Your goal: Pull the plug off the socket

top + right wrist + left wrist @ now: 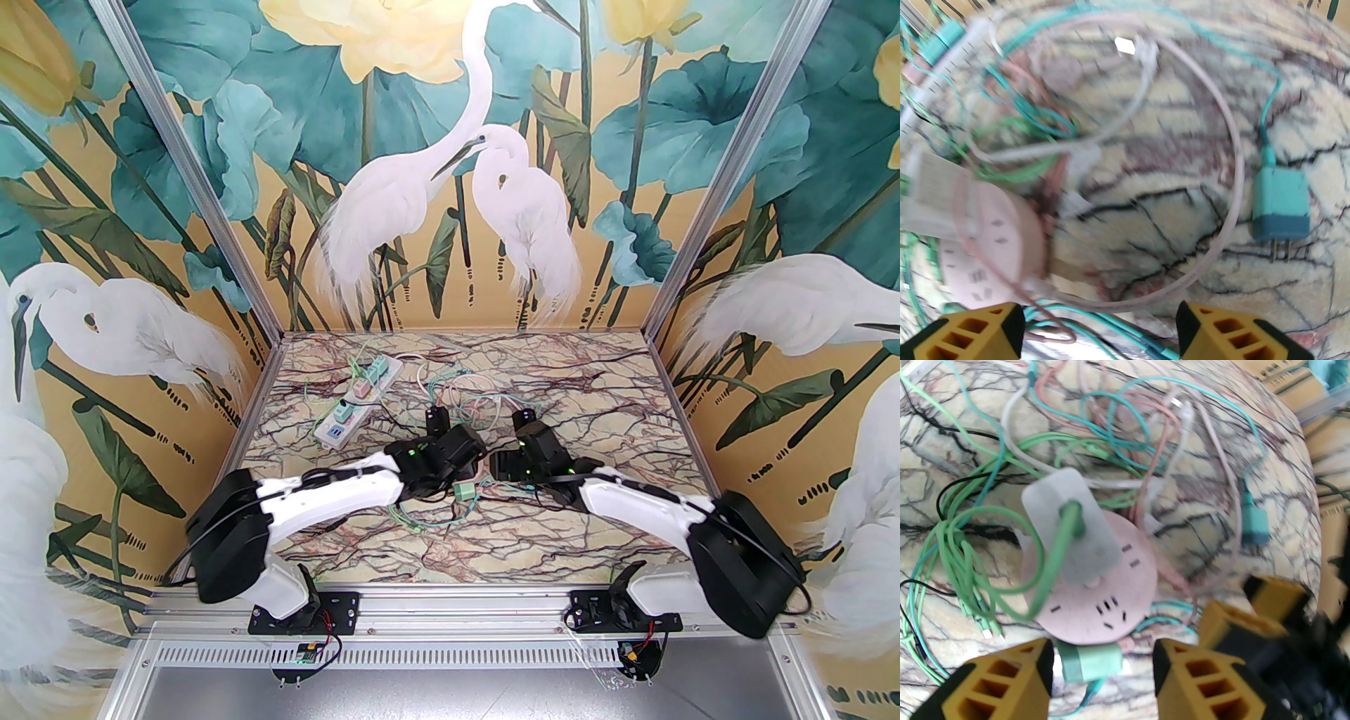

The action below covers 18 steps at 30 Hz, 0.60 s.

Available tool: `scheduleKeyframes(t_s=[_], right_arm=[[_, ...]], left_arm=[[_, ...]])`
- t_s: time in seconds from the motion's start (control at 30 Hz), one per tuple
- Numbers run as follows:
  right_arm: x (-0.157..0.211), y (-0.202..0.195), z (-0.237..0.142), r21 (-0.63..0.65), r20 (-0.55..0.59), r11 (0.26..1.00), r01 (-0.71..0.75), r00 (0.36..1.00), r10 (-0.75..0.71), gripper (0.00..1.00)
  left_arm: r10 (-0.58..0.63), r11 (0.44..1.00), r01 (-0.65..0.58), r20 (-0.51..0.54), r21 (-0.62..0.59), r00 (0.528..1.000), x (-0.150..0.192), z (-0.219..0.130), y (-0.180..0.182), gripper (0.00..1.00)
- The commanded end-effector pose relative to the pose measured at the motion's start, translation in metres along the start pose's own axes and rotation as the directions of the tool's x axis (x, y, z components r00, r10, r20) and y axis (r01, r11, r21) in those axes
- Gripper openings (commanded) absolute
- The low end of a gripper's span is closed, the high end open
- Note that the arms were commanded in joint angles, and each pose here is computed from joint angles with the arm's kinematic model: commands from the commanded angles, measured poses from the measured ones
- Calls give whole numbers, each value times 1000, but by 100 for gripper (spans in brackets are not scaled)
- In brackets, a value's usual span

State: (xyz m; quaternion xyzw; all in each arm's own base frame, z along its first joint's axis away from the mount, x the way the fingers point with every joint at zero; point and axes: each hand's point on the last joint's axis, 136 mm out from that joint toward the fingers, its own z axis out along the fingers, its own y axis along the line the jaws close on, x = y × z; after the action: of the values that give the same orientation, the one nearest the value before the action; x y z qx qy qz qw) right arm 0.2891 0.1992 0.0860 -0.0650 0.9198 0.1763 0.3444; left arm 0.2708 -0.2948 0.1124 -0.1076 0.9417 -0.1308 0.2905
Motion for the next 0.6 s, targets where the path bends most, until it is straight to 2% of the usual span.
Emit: scheduleKeyframes(t_s=[0.0,0.17,0.57], right_arm=[[-8,3,-9,-17,51,1000,-2,999,3,81],[-12,3,-16,-18,72,1000,-3,997,4,81],[-13,3,-18,-20,76,1000,-13,997,14,81]], left_arm=[[-58,996,58,13,-67,998,-4,10,8,52],[-68,995,68,-2,-79,998,-5,23,0,51],[-107,988,107,1,-116,994,-26,46,10,51]])
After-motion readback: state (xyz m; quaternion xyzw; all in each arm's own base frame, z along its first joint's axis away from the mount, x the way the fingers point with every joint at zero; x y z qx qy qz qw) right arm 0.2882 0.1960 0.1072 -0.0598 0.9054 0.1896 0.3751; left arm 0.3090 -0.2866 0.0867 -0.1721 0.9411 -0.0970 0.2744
